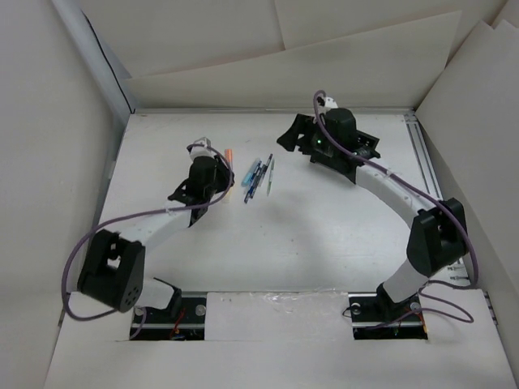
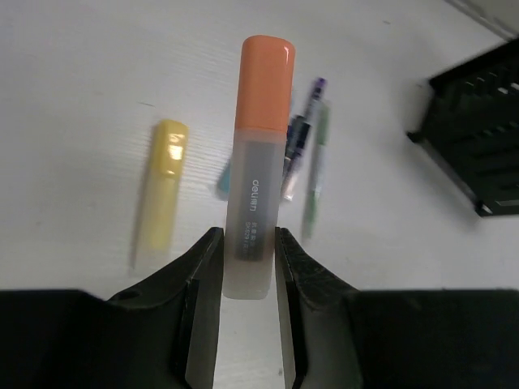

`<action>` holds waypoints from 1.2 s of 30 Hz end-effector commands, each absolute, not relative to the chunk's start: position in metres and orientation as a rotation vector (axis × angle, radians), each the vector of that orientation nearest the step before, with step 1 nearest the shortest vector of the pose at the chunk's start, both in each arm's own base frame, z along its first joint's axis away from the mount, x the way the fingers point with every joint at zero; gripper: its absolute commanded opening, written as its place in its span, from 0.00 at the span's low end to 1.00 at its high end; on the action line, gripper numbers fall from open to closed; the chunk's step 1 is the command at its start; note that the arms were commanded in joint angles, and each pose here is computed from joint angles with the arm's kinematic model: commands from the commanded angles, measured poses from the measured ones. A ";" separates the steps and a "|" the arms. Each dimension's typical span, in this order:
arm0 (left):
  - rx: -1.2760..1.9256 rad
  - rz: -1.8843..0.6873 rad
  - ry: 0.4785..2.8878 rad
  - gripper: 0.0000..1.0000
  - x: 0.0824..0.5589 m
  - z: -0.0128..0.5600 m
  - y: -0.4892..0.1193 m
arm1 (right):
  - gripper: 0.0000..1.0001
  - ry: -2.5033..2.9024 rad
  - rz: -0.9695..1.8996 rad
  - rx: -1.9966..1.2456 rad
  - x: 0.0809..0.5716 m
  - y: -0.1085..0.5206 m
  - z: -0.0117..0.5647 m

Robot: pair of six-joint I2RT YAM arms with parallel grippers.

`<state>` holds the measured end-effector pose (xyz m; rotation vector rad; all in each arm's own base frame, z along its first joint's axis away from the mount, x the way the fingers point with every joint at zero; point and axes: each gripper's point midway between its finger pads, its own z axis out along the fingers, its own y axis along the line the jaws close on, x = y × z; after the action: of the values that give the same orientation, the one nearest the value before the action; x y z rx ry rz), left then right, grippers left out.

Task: Sort the stationery into containers
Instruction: Pick up the pen from the center of the board, then place the pen in the storage box.

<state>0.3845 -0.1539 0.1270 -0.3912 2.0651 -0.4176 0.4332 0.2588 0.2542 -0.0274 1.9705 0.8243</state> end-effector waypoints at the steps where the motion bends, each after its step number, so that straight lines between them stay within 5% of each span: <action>1: -0.176 -0.725 1.974 0.00 0.359 0.157 -0.194 | 0.80 1.965 1.006 -0.198 0.408 0.295 0.268; 7: 0.048 -0.810 1.933 0.00 0.321 0.162 -0.225 | 0.87 2.008 1.127 -0.332 0.386 0.339 0.256; 25: 0.121 -0.848 1.858 0.00 0.309 0.182 -0.242 | 0.81 2.124 1.017 -0.212 0.394 0.341 0.207; 36: 0.121 -0.848 1.857 0.00 0.312 0.179 -0.243 | 0.19 2.140 1.139 -0.250 0.387 0.349 0.201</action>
<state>0.3083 -0.2398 0.1594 0.1050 1.9395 -0.8174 0.3842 0.3474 0.1922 -0.2258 2.1811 1.0988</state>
